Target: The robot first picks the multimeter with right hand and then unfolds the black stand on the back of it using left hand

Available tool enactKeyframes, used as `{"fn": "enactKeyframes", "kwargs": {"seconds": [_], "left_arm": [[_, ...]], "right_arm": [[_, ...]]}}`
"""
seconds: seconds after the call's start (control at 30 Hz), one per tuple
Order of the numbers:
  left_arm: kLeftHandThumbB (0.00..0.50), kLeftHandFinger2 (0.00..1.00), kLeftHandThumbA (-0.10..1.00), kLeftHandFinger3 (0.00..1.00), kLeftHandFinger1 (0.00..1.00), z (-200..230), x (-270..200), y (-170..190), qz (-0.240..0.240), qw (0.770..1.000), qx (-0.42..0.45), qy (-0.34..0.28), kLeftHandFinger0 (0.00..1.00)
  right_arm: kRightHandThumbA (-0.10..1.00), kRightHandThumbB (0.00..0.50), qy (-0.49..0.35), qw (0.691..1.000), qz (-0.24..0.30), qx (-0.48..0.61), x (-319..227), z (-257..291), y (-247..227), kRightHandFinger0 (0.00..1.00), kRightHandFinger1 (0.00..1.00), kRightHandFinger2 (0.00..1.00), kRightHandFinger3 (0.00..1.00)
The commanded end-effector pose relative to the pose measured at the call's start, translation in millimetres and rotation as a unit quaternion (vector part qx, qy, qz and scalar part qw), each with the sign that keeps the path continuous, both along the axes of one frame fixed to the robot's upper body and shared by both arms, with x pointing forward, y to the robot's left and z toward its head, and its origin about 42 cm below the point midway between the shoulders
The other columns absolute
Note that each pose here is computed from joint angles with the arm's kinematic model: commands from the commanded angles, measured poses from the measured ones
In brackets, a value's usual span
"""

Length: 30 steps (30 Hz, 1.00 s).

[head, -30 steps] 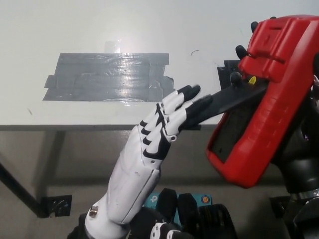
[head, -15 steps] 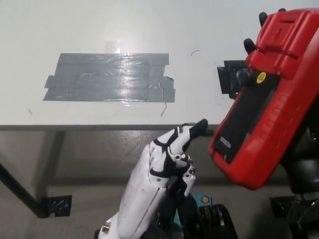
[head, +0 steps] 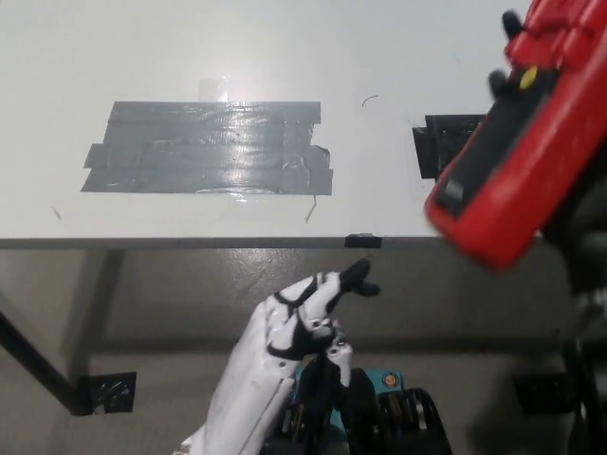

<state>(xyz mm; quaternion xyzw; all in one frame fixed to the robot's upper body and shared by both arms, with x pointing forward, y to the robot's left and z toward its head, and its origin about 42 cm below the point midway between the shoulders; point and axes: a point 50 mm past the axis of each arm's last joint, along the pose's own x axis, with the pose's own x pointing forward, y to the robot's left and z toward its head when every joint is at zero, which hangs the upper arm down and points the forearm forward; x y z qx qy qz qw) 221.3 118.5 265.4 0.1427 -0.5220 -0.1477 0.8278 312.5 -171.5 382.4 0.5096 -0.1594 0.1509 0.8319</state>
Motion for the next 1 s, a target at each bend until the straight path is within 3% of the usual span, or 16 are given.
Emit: {"fn": "enactKeyframes", "kwargs": {"seconds": [0.0, 0.03, 0.07, 0.1, 0.13, 0.17, 0.27, 0.3, 0.37, 0.43, 0.5, 0.6, 0.67, 0.7, 0.83, 0.97], "left_arm": [[0.268, 0.43, 1.0, 1.0, 0.36, -5.3, -8.4, 16.3, 0.019, 1.0, -0.022, 0.006, 0.82], [0.267, 0.55, 1.0, 1.0, 0.53, -8.9, -9.7, 20.1, 0.027, 0.999, -0.019, 0.009, 1.0], [0.27, 0.66, 1.0, 1.0, 0.6, -11.7, -10.9, 22.7, 0.041, 0.999, -0.012, 0.009, 1.0], [0.269, 0.87, 1.0, 1.0, 0.85, -17.0, -13.1, 27.6, 0.062, 0.998, 0.004, 0.01, 1.0], [0.267, 0.88, 1.0, 1.0, 0.88, -17.3, -13.7, 27.5, 0.063, 0.998, 0.005, 0.011, 1.0], [0.238, 1.0, 1.0, 1.0, 1.0, -21.7, -14.6, 34.4, 0.069, 0.997, 0.03, 0.01, 1.0], [0.256, 1.0, 1.0, 1.0, 1.0, -30.6, -17.0, 45.2, 0.098, 0.992, 0.073, 0.024, 1.0], [0.256, 1.0, 1.0, 1.0, 1.0, -32.3, -18.2, 46.3, 0.1, 0.992, 0.077, 0.028, 1.0], [0.282, 1.0, 1.0, 1.0, 1.0, -41.2, -22.7, 53.4, 0.094, 0.99, 0.085, 0.064, 1.0], [0.264, 1.0, 1.0, 1.0, 1.0, -45.9, -22.7, 56.3, 0.096, 0.989, 0.087, 0.067, 1.0], [0.265, 1.0, 1.0, 1.0, 1.0, -49.3, -23.0, 59.7, 0.098, 0.988, 0.092, 0.073, 1.0], [0.269, 1.0, 1.0, 1.0, 1.0, -52.5, -24.2, 60.0, 0.098, 0.987, 0.095, 0.082, 1.0], [0.27, 1.0, 1.0, 1.0, 1.0, -53.4, -24.0, 59.9, 0.101, 0.987, 0.098, 0.083, 1.0], [0.267, 1.0, 1.0, 1.0, 1.0, -54.2, -23.4, 60.6, 0.103, 0.986, 0.1, 0.083, 1.0], [0.25, 1.0, 1.0, 1.0, 1.0, -54.7, -23.0, 62.6, 0.105, 0.986, 0.098, 0.082, 1.0], [0.231, 1.0, 1.0, 1.0, 1.0, -53.1, -21.4, 63.1, 0.103, 0.987, 0.088, 0.081, 1.0]], "right_arm": [[-0.1, 0.018, -0.056, 0.989, -0.121, -0.065, 30.8, 22.7, -19.0, 0.02, 0.5, 0.93, 1.0], [-0.1, 0.019, -0.054, 0.983, -0.146, -0.095, 44.0, 23.1, -25.2, 0.03, 0.5, 0.94, 1.0], [-0.1, 0.042, -0.051, 0.979, -0.165, -0.109, 53.2, 23.7, -29.1, 0.03, 0.51, 0.95, 1.0], [-0.1, 0.051, -0.051, 0.968, -0.199, -0.144, 70.8, 25.5, -36.3, 0.03, 0.53, 1.0, 0.96], [-0.1, 0.06, -0.05, 0.968, -0.2, -0.144, 70.7, 24.4, -36.7, 0.01, 0.52, 1.0, 0.95], [-0.1, 0.08, -0.045, 0.953, -0.241, -0.181, 92.1, 24.7, -44.5, 0.0, 0.52, 0.96, 0.91], [-0.1, 0.111, -0.028, 0.916, -0.306, -0.257, 123.4, 23.1, -54.7, 0.0, 0.47, 0.87, 0.86], [-0.1, 0.113, -0.027, 0.911, -0.313, -0.266, 125.7, 22.0, -55.4, 0.0, 0.45, 0.87, 0.85], [-0.1, 0.101, -0.033, 0.872, -0.354, -0.337, 146.9, 18.5, -60.5, 0.0, 0.44, 0.87, 0.85], [-0.1, 0.102, -0.04, 0.847, -0.373, -0.376, 163.0, 17.5, -63.0, 0.0, 0.41, 0.81, 0.83], [-0.1, 0.128, -0.022, 0.824, -0.388, -0.413, 183.7, 16.2, -62.6, 0.0, 0.31, 0.73, 0.77], [-0.1, 0.143, -0.003, 0.785, -0.408, -0.466, 211.8, 11.9, -59.9, 0.03, 0.32, 0.66, 0.71], [-0.1, 0.151, 0.002, 0.771, -0.414, -0.483, 221.2, 10.4, -59.7, 0.03, 0.21, 0.49, 0.66], [-0.1, 0.148, 0.006, 0.764, -0.413, -0.496, 229.6, 8.1, -60.0, 0.0, 0.02, 0.42, 0.67], [-0.1, 0.149, 0.022, 0.766, -0.398, -0.505, 247.0, 1.0, -57.5, 0.0, 0.0, 0.44, 0.61], [-0.1, 0.15, 0.054, 0.775, -0.382, -0.501, 256.9, -6.5, -51.6, 0.0, 0.05, 0.56, 0.71]]}}
